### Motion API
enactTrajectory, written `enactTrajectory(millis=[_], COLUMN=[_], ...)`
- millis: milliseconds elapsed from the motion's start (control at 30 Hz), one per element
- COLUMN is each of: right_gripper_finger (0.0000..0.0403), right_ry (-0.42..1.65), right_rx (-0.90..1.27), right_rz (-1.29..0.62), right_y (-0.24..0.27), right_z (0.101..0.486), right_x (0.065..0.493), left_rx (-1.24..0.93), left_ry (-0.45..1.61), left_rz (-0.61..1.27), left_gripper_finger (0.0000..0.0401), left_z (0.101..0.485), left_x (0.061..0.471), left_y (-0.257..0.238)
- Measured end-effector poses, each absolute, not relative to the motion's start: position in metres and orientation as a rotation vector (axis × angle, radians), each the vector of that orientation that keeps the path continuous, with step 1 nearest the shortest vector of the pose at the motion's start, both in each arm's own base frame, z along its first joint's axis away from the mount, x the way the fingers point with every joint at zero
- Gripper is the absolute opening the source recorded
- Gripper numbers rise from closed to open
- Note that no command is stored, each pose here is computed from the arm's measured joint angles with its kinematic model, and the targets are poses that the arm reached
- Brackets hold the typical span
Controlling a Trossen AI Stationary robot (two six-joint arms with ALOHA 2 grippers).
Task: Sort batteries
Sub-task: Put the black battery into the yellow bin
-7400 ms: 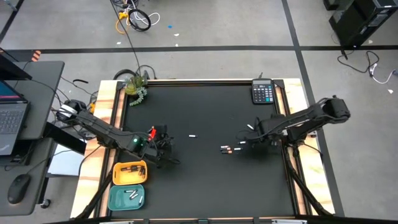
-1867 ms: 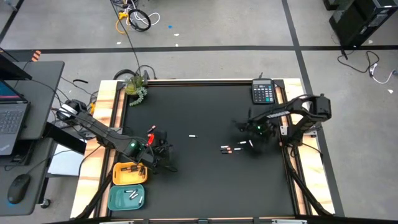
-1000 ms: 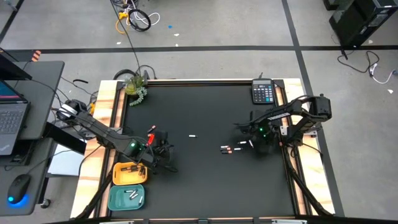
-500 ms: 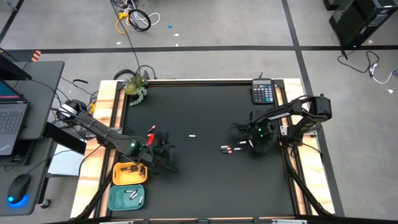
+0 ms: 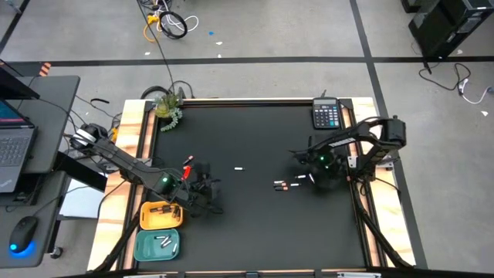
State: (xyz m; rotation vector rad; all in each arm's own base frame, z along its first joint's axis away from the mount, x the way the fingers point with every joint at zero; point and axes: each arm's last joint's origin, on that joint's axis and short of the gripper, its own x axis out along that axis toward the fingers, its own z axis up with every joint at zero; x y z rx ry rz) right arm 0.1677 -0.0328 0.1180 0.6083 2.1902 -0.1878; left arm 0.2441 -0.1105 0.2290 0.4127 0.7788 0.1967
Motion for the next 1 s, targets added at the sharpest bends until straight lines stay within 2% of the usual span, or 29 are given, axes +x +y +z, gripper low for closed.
enactTrajectory(millis=[100,300,567,633,800,1000], right_gripper_finger=[0.0276,0.0276,0.0278,0.0280,0.0282,0.0274], right_ry=[2.251,2.328,2.296,2.277,2.137,2.160], right_rx=[0.583,0.499,0.493,0.476,0.584,0.564], right_rz=[-0.107,-0.132,-0.133,-0.211,-0.621,-0.710], right_y=[-0.036,-0.041,-0.039,-0.036,-0.028,-0.021], right_z=[0.120,0.122,0.130,0.133,0.142,0.135], right_x=[0.174,0.181,0.177,0.178,0.187,0.189], left_rx=[0.415,0.421,0.426,0.427,0.427,0.449], left_ry=[0.777,0.785,0.792,0.797,0.798,0.732], left_rz=[0.202,0.202,0.202,0.202,0.208,0.303], left_gripper_finger=[0.0172,0.0172,0.0172,0.0172,0.0172,0.0172], left_z=[0.229,0.229,0.228,0.228,0.228,0.226], left_x=[0.244,0.244,0.243,0.243,0.242,0.245], left_y=[-0.110,-0.110,-0.110,-0.109,-0.109,-0.108])
